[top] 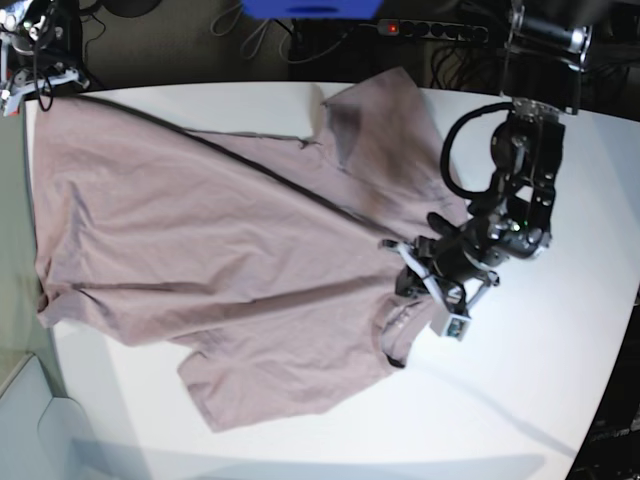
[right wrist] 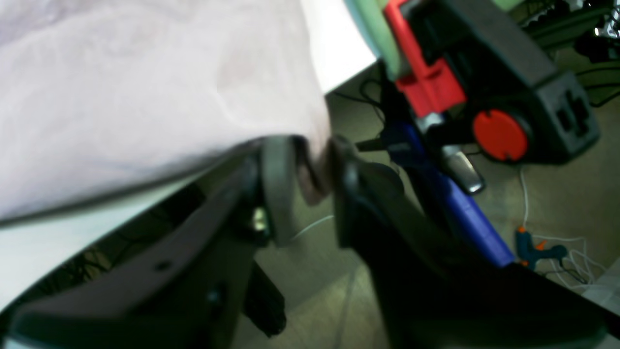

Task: Layout the t-shirt on the table in an organized manner, then fold the t-shirt properly
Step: 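Drag the shirt edge with the left gripper toward the table edge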

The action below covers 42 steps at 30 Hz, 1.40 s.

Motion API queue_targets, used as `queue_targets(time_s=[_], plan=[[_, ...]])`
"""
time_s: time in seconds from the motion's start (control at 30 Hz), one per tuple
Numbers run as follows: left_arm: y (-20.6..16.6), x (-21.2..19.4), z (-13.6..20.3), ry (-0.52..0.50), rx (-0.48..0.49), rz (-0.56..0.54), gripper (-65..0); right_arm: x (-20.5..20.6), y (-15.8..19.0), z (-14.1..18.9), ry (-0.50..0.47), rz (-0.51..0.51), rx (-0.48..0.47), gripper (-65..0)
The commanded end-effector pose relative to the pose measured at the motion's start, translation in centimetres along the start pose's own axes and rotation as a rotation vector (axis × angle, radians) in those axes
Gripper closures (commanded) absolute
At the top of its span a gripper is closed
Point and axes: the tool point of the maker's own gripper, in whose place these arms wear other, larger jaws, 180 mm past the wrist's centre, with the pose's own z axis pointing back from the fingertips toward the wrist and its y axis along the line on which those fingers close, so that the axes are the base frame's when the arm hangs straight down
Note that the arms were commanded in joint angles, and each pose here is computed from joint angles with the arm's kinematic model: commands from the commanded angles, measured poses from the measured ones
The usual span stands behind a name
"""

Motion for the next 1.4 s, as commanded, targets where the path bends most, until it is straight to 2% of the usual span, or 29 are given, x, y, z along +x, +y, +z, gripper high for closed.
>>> queue_targets(time_s=[0.0, 0.13, 0.3, 0.6, 0.7, 0.83, 0.97, 1.13, 1.37], plan=[[-0.4, 1.3, 0.8, -0.032, -0.025, 0.009, -0.2, 1.1, -0.7, 0.4, -0.035, 0.014, -0.016, -20.1], [-2.4, -1.6, 1.6, 0.055, -0.095, 0.053, -0.2, 1.2, -1.0, 0.4, -0.039, 0.012, -0.024, -24.1], [-3.2, -7.8, 2.0, 0.186, -0.102, 0.109, -0.2, 2.1, -2.6, 0.7, -0.065, -0.019, -0.06, -24.4], [-4.2, -13.9, 2.4, 0.311, -0.111, 0.172, -0.2, 4.6, -2.5, 1.8, -0.137, -0.014, -0.061, -24.0], [-3.7, -15.9, 2.1, 0.374, -0.09, 0.161, -0.2, 5.1, -1.9, 2.3, -0.158, -0.017, -0.051, -24.0], [-1.3, -17.6, 2.5, 0.428, -0.001, 0.092, -0.2, 6.3, -2.0, 3.2, -0.2, -0.02, -0.058, -24.0], [1.3, -17.8, 3.6, 0.449, 0.051, 0.043, -0.2, 6.6, -1.9, 3.4, -0.21, -0.016, -0.056, -24.0], [4.4, -15.9, 5.5, 0.432, 0.113, -0.047, -0.2, 6.6, -1.8, 3.4, -0.209, -0.014, -0.055, -24.0], [9.3, -11.5, 8.2, 0.32, 0.245, -0.034, -0.2, 5.6, -1.2, 3.3, -0.19, -0.035, -0.045, -24.0]])
